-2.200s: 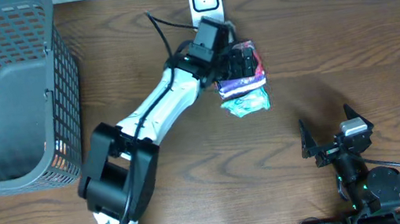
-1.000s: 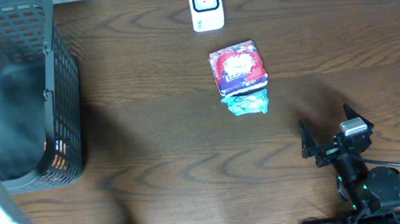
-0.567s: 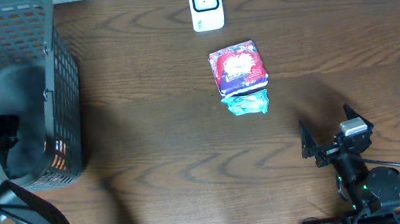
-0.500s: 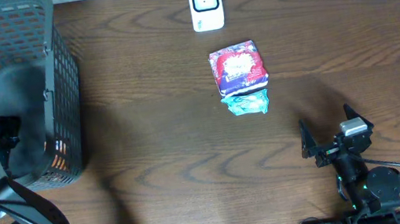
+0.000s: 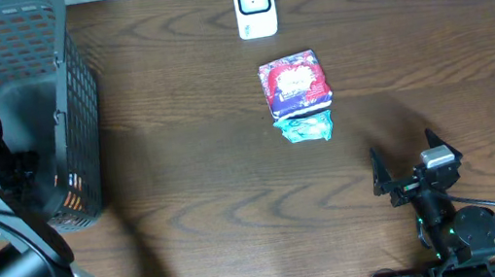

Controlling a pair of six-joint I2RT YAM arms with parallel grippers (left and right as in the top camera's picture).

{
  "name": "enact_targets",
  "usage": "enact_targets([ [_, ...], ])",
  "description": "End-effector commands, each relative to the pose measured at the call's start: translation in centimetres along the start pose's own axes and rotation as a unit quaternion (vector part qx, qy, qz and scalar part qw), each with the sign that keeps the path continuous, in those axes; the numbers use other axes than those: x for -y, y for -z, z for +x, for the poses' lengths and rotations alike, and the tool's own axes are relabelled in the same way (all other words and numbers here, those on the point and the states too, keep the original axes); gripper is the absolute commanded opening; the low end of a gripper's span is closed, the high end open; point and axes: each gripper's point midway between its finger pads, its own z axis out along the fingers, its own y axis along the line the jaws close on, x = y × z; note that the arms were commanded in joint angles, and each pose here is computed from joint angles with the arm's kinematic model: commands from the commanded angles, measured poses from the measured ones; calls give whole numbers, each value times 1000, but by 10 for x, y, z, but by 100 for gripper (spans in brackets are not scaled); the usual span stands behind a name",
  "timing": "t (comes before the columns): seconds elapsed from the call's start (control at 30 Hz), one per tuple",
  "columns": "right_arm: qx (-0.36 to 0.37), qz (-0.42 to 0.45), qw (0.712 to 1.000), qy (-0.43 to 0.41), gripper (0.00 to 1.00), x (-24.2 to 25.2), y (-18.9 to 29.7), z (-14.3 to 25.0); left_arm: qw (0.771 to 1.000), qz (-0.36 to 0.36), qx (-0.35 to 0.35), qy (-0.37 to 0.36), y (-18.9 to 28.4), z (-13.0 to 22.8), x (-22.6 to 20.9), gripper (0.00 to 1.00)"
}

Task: Scan the item barcode
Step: 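Reach the left gripper into the basket and grasp the red TOP bar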

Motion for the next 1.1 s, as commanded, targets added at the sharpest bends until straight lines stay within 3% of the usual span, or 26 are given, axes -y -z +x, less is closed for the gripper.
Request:
enact_targets([
  [0.0,0,3,1000,-7,99,1,0,0,999,-32,-14,-14,-22,4,-4,98],
  [0.2,0,3,1000,-7,99,1,0,0,997,-58,-36,-26,-43,12,-4,99],
  [0.27,0,3,1000,-7,99,1,0,0,997,-58,-36,-37,-46,12,-3,91],
  [0.33,0,3,1000,-7,99,1,0,0,997,-53,-33,-47,-45,10,-1,70],
  [0.5,0,3,1000,-7,99,1,0,0,998,-34,-18,-40,-29,2,3,26],
  [0.53,0,3,1000,-7,99,1,0,0,999,-25,-11,-37,-20,-2,4,12],
  [0.57,0,3,1000,-7,99,1,0,0,999,-15,-6,-34,-11,-5,6,8],
  [0.8,0,3,1000,-7,99,1,0,0,990,132,47,1,78,-26,22,7],
  [0.93,0,3,1000,-7,99,1,0,0,956,273,107,21,162,-36,26,7],
  [1.07,0,3,1000,-7,99,1,0,0,896,421,145,13,249,-29,24,7],
])
